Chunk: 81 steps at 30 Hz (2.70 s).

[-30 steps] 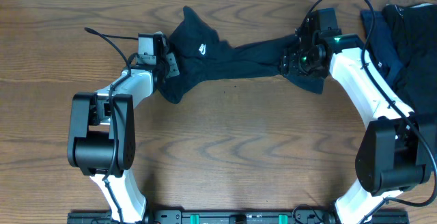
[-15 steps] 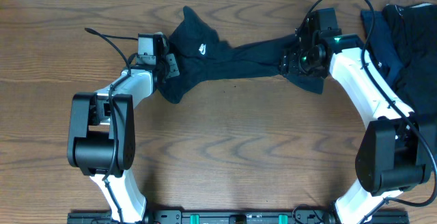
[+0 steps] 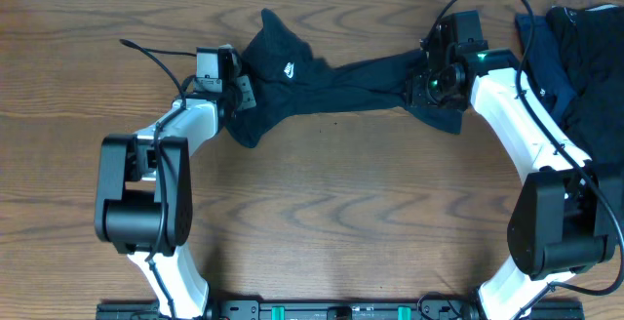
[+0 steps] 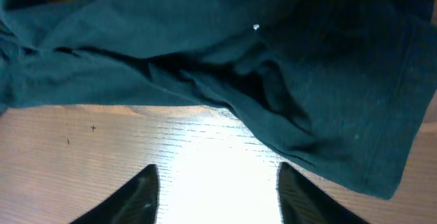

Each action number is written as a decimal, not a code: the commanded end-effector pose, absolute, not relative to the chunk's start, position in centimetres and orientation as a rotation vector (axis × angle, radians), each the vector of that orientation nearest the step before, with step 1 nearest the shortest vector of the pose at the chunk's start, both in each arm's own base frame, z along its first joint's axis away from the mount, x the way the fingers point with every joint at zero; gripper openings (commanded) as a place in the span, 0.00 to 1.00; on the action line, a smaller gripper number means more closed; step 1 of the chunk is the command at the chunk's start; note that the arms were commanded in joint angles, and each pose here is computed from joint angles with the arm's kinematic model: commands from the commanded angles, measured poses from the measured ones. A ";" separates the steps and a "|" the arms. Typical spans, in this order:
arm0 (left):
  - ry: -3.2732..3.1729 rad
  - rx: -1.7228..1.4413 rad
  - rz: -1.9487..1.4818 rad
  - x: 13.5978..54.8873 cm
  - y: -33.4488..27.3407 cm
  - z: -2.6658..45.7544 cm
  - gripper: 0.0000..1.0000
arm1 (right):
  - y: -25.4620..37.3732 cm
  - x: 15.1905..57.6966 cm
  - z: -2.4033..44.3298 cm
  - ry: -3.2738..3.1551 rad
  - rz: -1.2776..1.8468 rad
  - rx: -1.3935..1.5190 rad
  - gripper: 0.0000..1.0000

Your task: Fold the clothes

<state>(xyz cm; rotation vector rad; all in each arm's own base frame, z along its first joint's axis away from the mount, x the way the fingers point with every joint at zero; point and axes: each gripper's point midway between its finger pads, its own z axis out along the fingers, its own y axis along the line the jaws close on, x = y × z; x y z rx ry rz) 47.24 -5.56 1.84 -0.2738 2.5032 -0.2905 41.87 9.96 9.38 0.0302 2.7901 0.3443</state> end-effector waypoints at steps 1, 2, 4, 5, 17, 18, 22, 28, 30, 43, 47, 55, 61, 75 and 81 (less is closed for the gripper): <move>2.437 -0.260 -0.304 47.5 -5.8 5.4 0.06 | 9.8 42.1 10.9 2.775 0.333 -0.016 0.53; 2.429 -0.259 -0.305 47.5 -5.8 5.9 0.06 | 9.9 41.8 11.5 2.780 0.353 -0.016 0.56; 2.417 -0.256 -0.307 47.4 -5.8 6.7 0.06 | 10.1 41.1 12.3 2.796 0.385 -0.016 0.59; 2.412 -0.255 -0.308 47.4 -5.8 7.0 0.06 | 10.0 40.6 12.5 2.806 0.385 -0.013 0.59; 2.412 -0.205 -0.433 47.1 -7.5 7.6 0.06 | 6.9 36.4 7.3 2.996 0.122 0.140 0.59; 2.410 -0.204 -0.434 47.2 -7.5 7.7 0.06 | 6.3 36.6 7.1 2.987 0.083 0.160 0.59; 2.400 -0.202 -0.435 47.4 -7.5 7.8 0.06 | 4.7 36.9 6.0 2.959 -0.006 0.210 0.54; 2.373 -0.196 -0.438 47.7 -7.6 8.4 0.06 | 3.1 37.4 4.3 2.946 -0.027 0.268 0.53; 2.374 -0.196 -0.438 47.7 -7.5 8.4 0.06 | 2.1 37.8 4.0 2.931 -0.048 0.311 0.53; 2.383 -0.198 -0.437 47.6 -7.5 8.3 0.06 | 0.1 37.9 0.3 2.993 0.064 0.408 0.56; 2.385 -0.199 -0.436 47.5 -7.5 8.2 0.06 | 0.3 37.7 -1.2 3.018 0.066 0.463 0.55; 2.386 -0.199 -0.436 47.5 -7.5 8.2 0.06 | 1.8 37.7 -2.6 3.028 0.198 0.588 0.43; 2.390 -0.199 -0.436 47.5 -7.5 8.2 0.06 | 1.9 37.3 -2.6 3.043 0.208 0.602 0.01; 2.181 -0.107 -0.364 46.4 -6.2 18.8 0.06 | 1.5 42.9 6.3 2.818 0.244 0.463 0.01; 2.027 -0.096 -0.205 43.8 -3.9 26.3 0.06 | 1.2 43.8 14.6 2.647 0.260 0.412 0.01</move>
